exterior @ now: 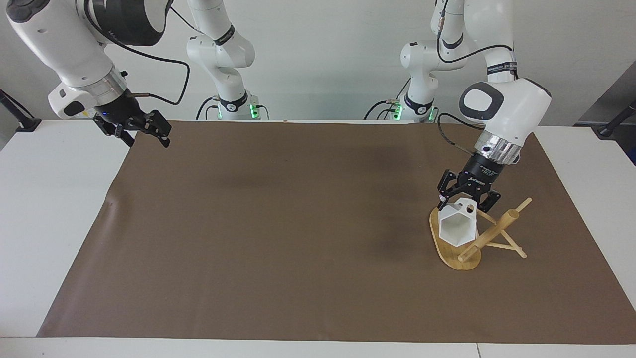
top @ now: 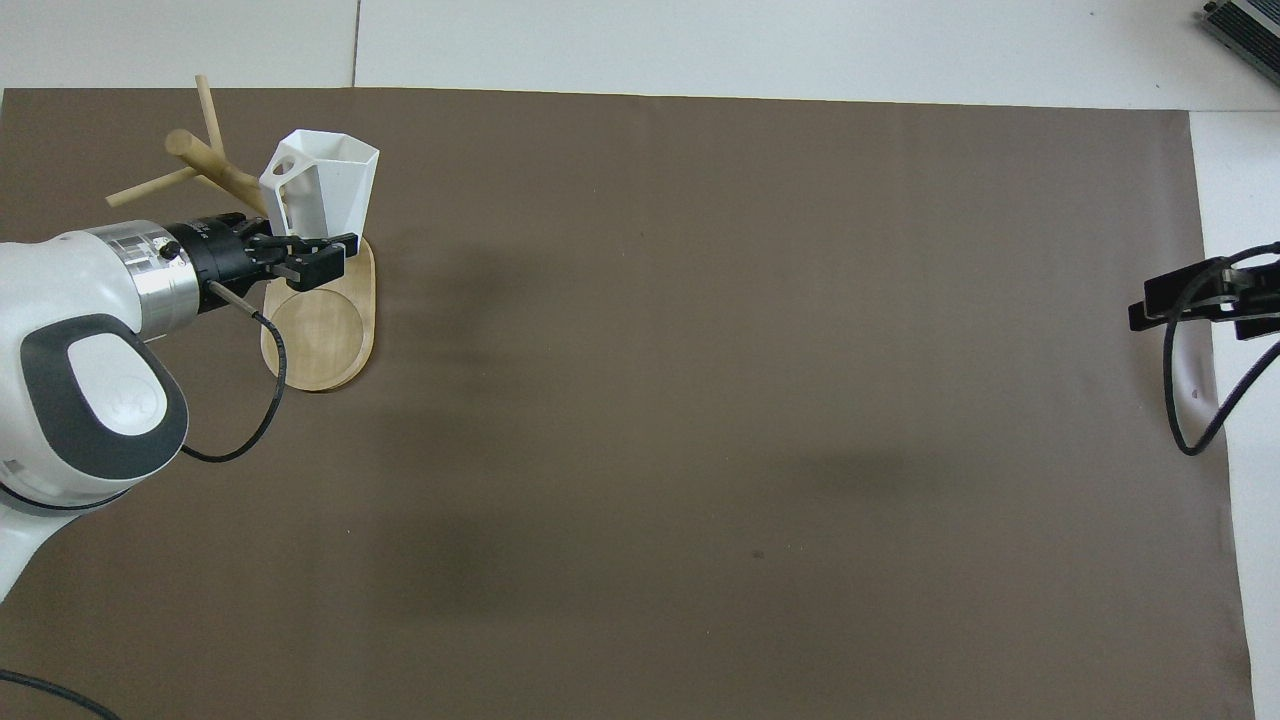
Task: Hang cup on rack
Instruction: 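Lower the mug handle onto a rack peg with the left gripper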
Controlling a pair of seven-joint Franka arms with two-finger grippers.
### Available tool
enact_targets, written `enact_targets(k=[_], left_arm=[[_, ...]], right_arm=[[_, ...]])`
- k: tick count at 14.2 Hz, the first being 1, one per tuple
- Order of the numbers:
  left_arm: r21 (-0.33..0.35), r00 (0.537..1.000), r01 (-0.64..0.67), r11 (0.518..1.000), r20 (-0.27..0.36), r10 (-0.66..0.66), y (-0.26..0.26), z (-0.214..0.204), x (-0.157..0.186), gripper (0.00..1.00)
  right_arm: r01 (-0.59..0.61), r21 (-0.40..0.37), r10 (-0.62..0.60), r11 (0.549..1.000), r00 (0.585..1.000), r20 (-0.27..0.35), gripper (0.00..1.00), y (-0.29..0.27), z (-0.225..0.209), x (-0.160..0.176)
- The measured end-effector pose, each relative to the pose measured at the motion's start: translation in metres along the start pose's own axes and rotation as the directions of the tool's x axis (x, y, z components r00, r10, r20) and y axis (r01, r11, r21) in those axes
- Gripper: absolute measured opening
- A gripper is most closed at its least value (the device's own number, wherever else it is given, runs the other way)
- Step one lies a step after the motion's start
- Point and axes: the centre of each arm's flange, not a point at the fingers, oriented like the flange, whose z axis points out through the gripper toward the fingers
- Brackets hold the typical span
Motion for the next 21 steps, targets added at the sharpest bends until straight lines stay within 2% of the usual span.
enact_targets(k=[15, 18, 21], left_arm=[[-0.033, 0.992, 0.121, 0.992, 0.021, -0.121, 0.02, -0.004, 0.003, 0.71], [-0.044, 0.992, 0.124, 0.991, 0.023, -0.123, 0.026, -0.006, 0.003, 0.99], [-0.043, 0.992, 0.123, 0.991, 0.019, -0.122, 0.027, -0.006, 0.004, 1.0]], right_arm=[[-0.013, -0.01, 0.013, 1.0, 1.0, -0.025, 1.0, -0.007, -0.003, 0.002], [-0.015, -0.01, 0.014, 1.0, 0.999, -0.031, 1.0, -0.006, -0.003, 0.003], [-0.018, -0.01, 0.018, 1.0, 0.999, -0.032, 1.0, -0.005, -0.003, 0.003]])
